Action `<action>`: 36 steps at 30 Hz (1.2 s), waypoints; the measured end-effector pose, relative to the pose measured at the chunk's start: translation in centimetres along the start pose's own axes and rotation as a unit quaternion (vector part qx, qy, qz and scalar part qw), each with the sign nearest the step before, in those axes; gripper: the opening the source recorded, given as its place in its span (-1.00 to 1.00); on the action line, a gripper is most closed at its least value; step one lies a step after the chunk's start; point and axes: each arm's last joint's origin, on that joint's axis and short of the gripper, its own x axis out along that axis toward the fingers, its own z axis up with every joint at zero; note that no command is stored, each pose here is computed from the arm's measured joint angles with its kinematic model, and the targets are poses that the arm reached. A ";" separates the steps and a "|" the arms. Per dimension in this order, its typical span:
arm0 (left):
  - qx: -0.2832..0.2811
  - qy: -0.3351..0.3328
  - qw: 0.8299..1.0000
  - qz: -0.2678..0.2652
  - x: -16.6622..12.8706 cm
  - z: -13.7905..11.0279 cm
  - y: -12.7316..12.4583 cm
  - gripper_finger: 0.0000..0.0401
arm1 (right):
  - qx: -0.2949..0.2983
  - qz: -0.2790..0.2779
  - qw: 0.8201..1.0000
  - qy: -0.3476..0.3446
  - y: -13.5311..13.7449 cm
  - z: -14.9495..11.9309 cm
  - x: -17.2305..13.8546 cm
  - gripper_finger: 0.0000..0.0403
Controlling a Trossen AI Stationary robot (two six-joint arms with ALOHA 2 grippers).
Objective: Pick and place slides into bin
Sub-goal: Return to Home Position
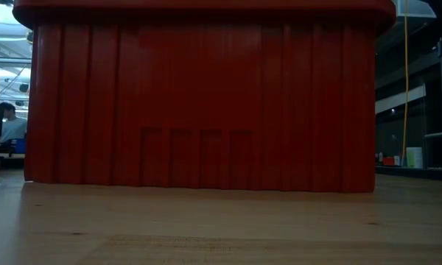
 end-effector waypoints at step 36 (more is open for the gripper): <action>-0.007 -0.009 1.000 0.001 0.0 0.2 0.0 -0.44 | -0.051 -0.034 0.993 0.100 -0.7 2.4 -2.1 0.00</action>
